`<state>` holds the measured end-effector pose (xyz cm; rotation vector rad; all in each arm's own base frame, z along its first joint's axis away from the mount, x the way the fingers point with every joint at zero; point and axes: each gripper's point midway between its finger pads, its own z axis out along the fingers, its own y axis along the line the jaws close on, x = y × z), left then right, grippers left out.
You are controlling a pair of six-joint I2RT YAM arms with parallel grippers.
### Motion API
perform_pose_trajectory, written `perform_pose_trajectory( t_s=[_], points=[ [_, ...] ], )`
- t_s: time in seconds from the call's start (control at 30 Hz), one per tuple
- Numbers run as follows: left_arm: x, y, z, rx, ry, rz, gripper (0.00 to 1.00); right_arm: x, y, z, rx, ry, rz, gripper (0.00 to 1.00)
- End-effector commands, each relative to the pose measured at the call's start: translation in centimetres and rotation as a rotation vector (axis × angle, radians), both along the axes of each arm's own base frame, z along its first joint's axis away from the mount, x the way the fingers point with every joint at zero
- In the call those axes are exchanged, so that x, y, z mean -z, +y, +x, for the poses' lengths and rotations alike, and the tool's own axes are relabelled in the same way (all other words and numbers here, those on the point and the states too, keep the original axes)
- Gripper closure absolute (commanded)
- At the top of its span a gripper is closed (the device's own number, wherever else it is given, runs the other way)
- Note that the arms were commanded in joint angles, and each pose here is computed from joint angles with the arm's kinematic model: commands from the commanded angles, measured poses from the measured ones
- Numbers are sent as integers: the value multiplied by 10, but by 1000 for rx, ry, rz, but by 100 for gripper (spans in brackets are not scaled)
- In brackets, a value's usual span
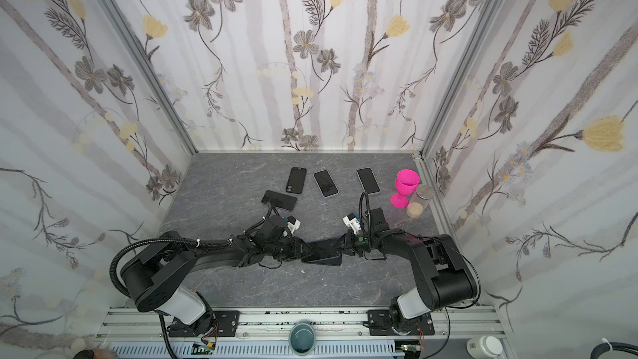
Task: Put the phone into the phone case
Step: 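Press the phone into the case with the right gripper while the left holds it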
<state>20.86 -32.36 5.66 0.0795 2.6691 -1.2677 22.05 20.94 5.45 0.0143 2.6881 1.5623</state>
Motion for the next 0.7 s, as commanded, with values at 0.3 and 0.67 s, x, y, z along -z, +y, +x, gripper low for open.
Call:
perform_pose_trajectory(
  t_s=[0.3,0.67],
  points=[
    [12,32,14,-131,-66,85,61,26,-21,-5,79,36,-147,100],
    [24,16,-13,-111,41,-5,61,26,-20,-1,119,19,-121,100]
  ],
)
